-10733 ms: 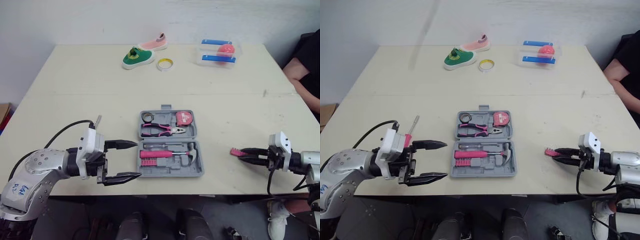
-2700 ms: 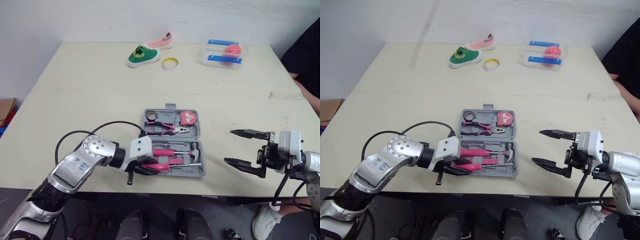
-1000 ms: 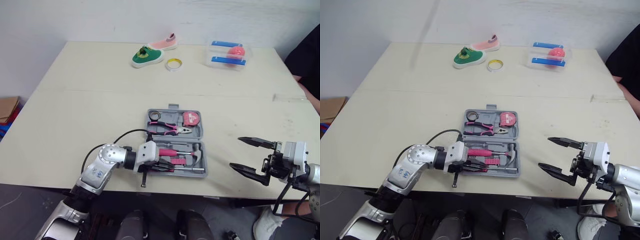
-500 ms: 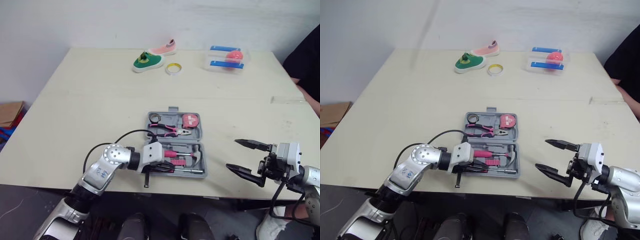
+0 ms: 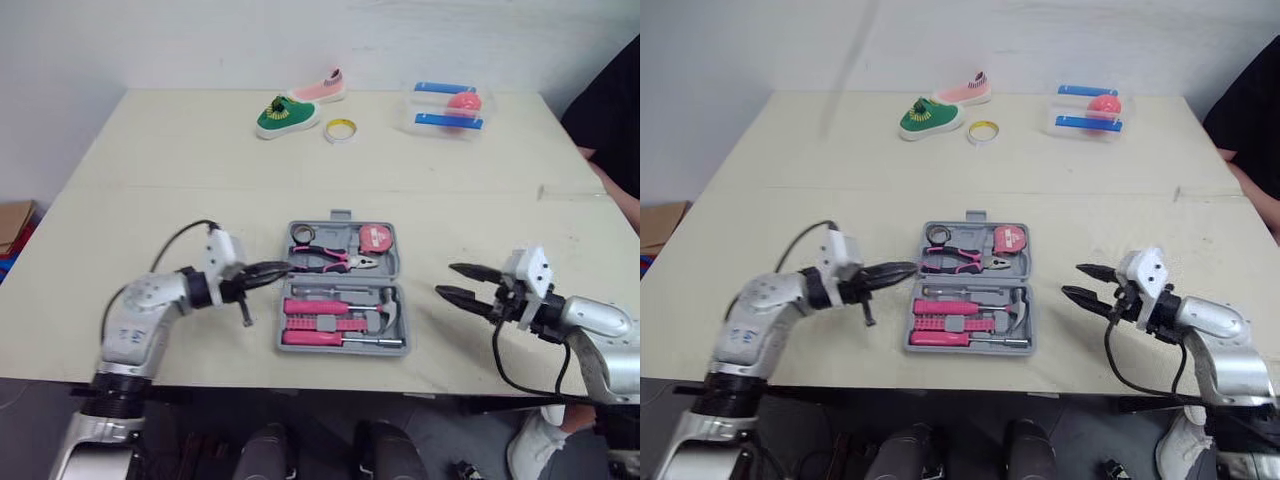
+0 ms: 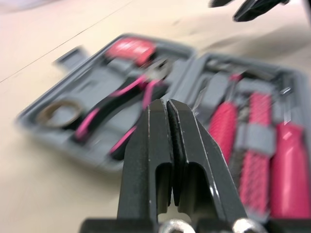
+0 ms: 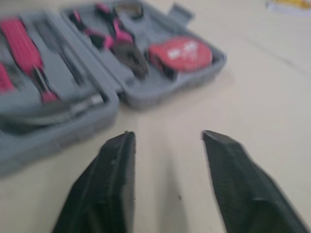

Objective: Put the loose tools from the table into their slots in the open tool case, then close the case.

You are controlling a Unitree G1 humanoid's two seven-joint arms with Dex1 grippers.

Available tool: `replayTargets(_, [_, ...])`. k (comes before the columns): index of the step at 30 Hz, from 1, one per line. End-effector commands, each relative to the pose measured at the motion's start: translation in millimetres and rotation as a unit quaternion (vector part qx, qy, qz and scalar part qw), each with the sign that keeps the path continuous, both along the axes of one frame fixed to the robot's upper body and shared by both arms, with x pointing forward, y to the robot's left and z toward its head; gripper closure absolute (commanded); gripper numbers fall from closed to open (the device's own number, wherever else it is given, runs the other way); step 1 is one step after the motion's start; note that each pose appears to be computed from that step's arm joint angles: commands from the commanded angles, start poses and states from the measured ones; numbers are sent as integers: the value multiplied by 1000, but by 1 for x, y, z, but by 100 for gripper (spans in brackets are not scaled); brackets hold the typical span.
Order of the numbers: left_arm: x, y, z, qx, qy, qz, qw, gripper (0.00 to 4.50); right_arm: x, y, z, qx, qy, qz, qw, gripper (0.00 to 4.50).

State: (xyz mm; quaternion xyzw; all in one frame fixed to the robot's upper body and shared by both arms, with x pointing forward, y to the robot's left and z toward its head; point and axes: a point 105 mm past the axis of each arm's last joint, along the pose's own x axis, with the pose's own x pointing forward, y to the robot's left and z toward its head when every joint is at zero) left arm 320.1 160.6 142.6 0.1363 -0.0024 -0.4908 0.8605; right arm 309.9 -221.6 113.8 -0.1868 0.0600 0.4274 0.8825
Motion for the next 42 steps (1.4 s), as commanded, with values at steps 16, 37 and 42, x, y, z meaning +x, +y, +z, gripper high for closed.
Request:
replayTargets(16, [23, -26, -53, 13, 76, 68, 995, 450, 34, 56, -28, -63, -11, 84, 994, 447])
replayTargets(37, [39, 26, -40, -13, 79, 148, 986, 424, 61, 35, -5, -35, -16, 0, 999, 417])
replayTargets(42, [30, 44, 1, -62, 55, 160, 984, 240, 54, 16, 27, 44, 63, -57, 995, 213])
